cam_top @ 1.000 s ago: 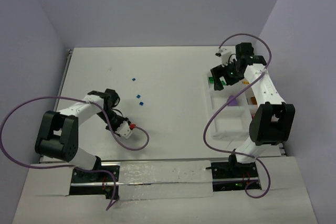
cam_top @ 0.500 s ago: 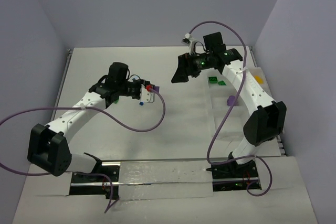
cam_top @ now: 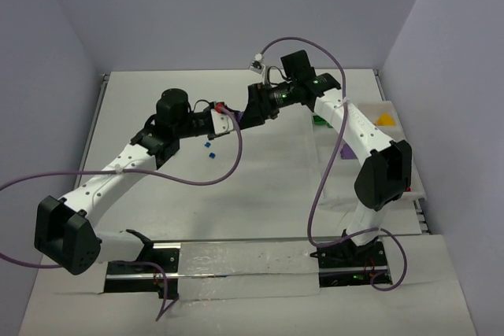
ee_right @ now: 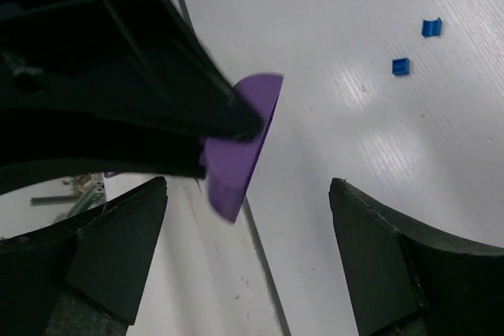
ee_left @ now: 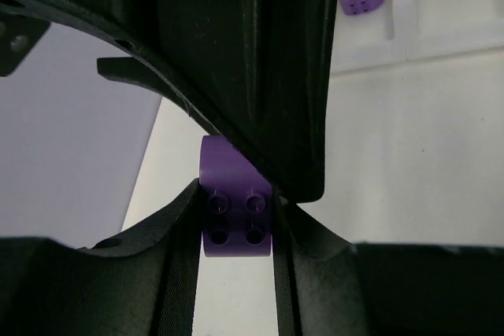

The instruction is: Sort the legos into containers by color

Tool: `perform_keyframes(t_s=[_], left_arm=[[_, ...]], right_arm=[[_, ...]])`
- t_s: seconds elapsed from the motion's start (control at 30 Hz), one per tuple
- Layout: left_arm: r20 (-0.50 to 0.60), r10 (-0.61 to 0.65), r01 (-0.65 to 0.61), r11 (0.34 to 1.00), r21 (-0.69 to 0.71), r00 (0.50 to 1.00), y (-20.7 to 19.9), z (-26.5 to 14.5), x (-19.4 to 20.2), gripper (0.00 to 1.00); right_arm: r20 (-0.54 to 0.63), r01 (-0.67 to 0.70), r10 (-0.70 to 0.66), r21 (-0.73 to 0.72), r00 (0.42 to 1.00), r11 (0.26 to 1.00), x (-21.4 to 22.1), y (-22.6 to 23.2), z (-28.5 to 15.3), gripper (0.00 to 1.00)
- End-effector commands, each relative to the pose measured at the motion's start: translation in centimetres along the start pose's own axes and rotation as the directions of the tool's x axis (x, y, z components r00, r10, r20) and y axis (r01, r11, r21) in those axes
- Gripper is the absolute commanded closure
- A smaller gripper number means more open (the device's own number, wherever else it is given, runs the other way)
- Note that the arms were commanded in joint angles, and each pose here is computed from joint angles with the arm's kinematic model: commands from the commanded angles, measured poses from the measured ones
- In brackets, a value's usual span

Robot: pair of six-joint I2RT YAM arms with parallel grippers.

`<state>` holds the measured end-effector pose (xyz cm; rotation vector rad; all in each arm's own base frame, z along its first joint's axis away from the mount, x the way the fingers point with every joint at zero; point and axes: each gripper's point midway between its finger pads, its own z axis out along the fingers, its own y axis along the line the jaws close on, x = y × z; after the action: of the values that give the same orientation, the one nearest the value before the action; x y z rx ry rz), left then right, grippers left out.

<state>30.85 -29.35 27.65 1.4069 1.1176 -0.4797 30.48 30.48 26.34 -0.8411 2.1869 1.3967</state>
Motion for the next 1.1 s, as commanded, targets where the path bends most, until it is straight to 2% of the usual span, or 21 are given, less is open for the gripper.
perform_keyframes(t_s=[0.0,0.07,0.3,0.37,0.4,0.43,0.5,0.53,0.57,0.6,0.67,0.73,0.83,0.93,1.03,1.07], left_arm=[[0.079,0.026,-0.022,0.998,-0.051,0.997,0.8,-0.4,-3.3,1.00],[0.085,0.029,-0.024,0.998,-0.050,0.996,0.6,-0.3,-3.6,1.00],[0.092,0.044,-0.039,0.998,-0.050,0.995,0.2,-0.3,-3.9,1.00],[0.095,0.046,-0.040,0.998,-0.056,0.994,0.3,-0.4,-4.1,1.00],[0.096,0.047,-0.041,0.997,-0.060,0.994,0.3,-0.3,-4.1,1.00],[0.096,0.048,-0.042,0.997,-0.064,0.994,0.4,-0.3,-4.2,1.00],[0.096,0.047,-0.040,0.997,-0.074,0.994,0.7,-0.3,-4.3,0.98],[0.094,0.043,-0.036,0.996,-0.079,0.995,0.8,-0.2,-4.3,0.94],[0.085,0.030,-0.022,0.996,-0.088,0.996,1.0,-0.2,-4.0,0.84],[0.075,0.014,-0.006,0.995,-0.100,0.997,1.2,-0.1,-3.8,0.76],[0.057,-0.016,0.022,0.993,-0.117,0.998,1.3,-0.1,-3.2,0.60],[0.023,-0.046,0.048,0.992,-0.120,0.999,1.2,-0.2,-2.2,0.34],[-0.016,-0.078,0.075,0.989,-0.126,0.997,1.1,-0.6,-1.1,0.22],[-0.072,-0.188,0.172,0.967,-0.186,0.979,1.6,-2.1,0.9,0.16],[-0.105,-0.319,0.283,0.922,-0.264,0.942,2.3,-3.6,2.8,0.01],[-0.112,-0.380,0.334,0.894,-0.298,0.918,2.7,-4.4,3.6,0.01]], right_arm=[[0.070,0.010,-0.005,-0.067,0.998,0.998,-3.2,1.5,0.0,0.18],[0.069,-0.012,0.018,-0.082,0.997,0.997,-3.3,1.4,0.3,0.25],[0.073,-0.052,0.063,-0.151,0.995,0.987,-4.1,2.2,0.5,0.35],[0.071,-0.054,0.065,-0.143,0.995,0.988,-4.0,2.0,0.8,0.41],[0.070,-0.053,0.062,-0.131,0.996,0.990,-3.8,1.6,0.8,0.49],[0.070,-0.051,0.060,-0.115,0.996,0.992,-3.7,1.3,0.9,0.52],[0.059,-0.035,0.041,-0.091,0.997,0.995,-3.2,0.9,1.1,0.69],[0.056,-0.032,0.036,-0.081,0.998,0.996,-3.1,0.8,1.2,0.77],[0.056,-0.022,0.026,-0.060,0.998,0.998,-3.0,0.5,1.2,0.91],[0.054,-0.008,0.009,-0.037,0.999,0.999,-2.9,0.2,1.1,0.98],[0.053,0.034,-0.034,0.005,0.998,0.999,-2.8,-0.3,0.7,1.00],[0.038,0.061,-0.063,0.052,0.997,0.997,-2.2,-0.9,-0.1,1.00],[0.046,0.054,-0.061,0.148,0.997,0.987,-1.8,-3.5,-2.3,1.00],[0.091,0.020,-0.051,0.313,0.994,0.949,-1.2,-8.1,-7.4,1.00],[0.104,-0.014,-0.039,0.466,0.994,0.885,-0.2,-11.8,-11.9,1.00],[0.092,-0.016,-0.038,0.519,0.995,0.855,0.6,-13.0,-13.4,1.00]])
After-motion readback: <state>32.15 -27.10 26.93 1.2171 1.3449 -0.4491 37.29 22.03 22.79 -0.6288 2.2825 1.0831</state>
